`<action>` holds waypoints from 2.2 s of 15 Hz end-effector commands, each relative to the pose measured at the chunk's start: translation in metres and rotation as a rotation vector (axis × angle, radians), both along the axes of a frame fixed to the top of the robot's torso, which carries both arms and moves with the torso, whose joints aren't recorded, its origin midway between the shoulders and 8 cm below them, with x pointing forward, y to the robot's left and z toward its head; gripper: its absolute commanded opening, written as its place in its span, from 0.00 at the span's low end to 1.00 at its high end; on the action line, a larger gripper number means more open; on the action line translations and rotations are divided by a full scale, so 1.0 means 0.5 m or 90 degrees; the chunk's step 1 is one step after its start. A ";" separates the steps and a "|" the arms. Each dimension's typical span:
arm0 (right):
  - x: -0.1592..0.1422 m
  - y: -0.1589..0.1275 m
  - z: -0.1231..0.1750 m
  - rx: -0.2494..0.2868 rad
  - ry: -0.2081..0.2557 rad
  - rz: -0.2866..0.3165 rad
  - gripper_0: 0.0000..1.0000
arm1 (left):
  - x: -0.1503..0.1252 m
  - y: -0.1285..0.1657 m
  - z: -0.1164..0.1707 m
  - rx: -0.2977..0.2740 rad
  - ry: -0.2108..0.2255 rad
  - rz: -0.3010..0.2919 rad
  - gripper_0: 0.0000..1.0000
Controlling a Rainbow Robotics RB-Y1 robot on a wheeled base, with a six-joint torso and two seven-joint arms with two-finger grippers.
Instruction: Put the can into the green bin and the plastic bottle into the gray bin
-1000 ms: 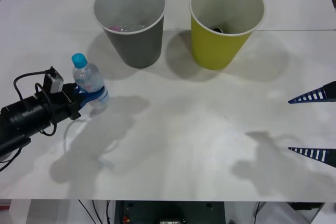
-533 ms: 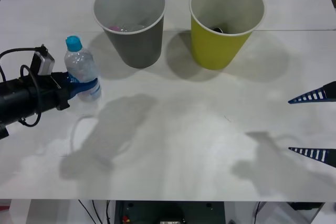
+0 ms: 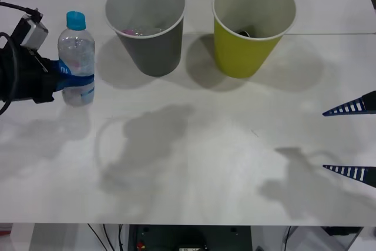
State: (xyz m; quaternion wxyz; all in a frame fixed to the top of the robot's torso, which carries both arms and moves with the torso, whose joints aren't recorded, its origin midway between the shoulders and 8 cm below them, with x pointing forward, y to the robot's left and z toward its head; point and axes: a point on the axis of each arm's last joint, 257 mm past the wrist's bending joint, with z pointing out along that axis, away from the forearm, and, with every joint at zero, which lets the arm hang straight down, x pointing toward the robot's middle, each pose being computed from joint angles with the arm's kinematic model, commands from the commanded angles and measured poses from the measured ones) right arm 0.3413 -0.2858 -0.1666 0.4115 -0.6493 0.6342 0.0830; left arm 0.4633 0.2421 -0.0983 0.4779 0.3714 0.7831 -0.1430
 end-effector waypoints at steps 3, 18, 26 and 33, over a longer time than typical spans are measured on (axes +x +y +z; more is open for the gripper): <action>0.000 0.000 0.000 0.000 0.000 0.000 1.00 | 0.009 -0.022 0.079 0.036 0.056 0.025 0.00; 0.000 0.000 0.000 0.000 0.000 0.000 1.00 | 0.253 -0.174 0.279 0.041 0.111 0.047 0.00; 0.000 0.000 0.000 0.000 0.000 0.000 1.00 | 0.305 -0.201 0.281 0.043 0.111 0.068 0.08; 0.000 0.000 0.000 0.000 0.000 0.000 1.00 | 0.291 -0.220 0.291 0.030 0.115 0.046 1.00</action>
